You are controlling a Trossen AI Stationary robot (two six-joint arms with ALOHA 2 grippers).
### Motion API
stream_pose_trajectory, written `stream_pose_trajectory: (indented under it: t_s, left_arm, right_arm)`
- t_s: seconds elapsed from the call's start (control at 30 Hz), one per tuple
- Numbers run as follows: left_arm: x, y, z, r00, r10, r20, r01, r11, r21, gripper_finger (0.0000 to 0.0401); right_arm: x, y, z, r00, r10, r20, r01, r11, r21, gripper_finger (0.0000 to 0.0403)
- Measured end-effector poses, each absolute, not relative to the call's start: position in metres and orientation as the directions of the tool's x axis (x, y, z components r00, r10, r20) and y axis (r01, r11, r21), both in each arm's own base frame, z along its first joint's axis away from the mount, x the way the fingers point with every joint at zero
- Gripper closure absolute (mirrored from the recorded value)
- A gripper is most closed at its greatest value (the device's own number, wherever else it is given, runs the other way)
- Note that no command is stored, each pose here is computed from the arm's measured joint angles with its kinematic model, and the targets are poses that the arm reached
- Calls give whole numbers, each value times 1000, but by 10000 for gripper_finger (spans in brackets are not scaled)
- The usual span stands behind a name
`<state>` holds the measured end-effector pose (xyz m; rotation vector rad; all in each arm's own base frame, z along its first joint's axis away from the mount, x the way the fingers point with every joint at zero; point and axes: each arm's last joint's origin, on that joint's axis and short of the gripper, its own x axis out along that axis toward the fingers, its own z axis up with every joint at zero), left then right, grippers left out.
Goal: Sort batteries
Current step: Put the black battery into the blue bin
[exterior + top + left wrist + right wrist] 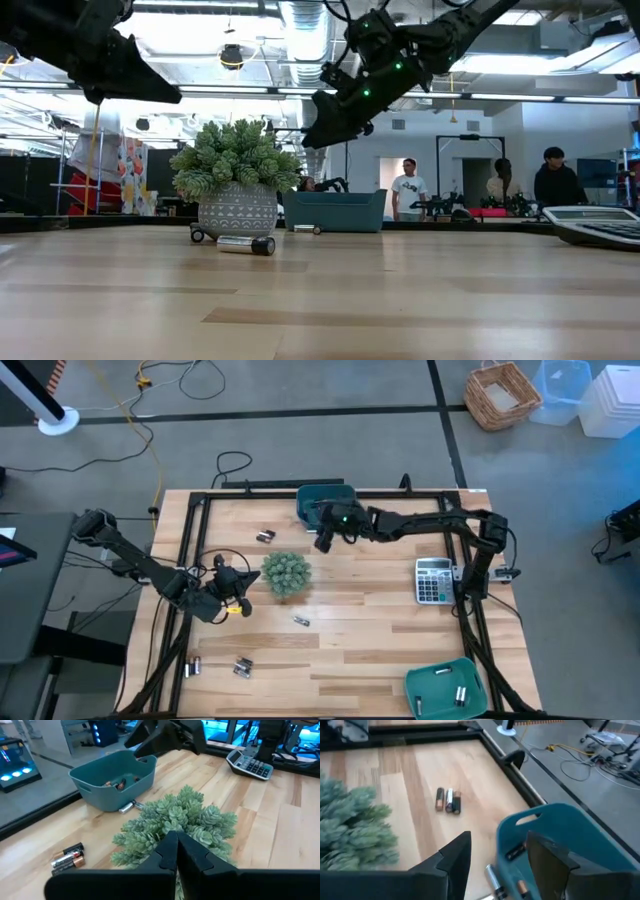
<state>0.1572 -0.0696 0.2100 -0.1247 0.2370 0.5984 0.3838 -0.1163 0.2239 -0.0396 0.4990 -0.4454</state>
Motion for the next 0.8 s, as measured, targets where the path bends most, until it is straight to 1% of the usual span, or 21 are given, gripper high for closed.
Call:
stream_pose_trajectory:
  t_s: [0.17,0.47,0.53,0.7,0.8]
  left_arm:
    - [157,-71,210,812,517,-271,-549,834,-55,401]
    - [155,-72,206,815,496,-299,-534,843,-58,401]
    - [154,-73,206,815,495,-303,-535,843,-62,401]
    - [153,-73,204,812,495,-310,-537,841,-63,401]
    - [153,-73,204,811,496,-312,-537,842,-59,401]
  right_arm:
    - [390,-92,224,780,-434,-451,397,900,-180,206]
    - [389,-67,226,800,-418,-429,378,908,-180,207]
    - [380,-62,230,834,-414,-366,381,910,-161,207]
    - [335,-47,233,893,-400,-206,386,917,-104,207]
    - [311,-37,228,909,-380,-172,379,925,-41,207]
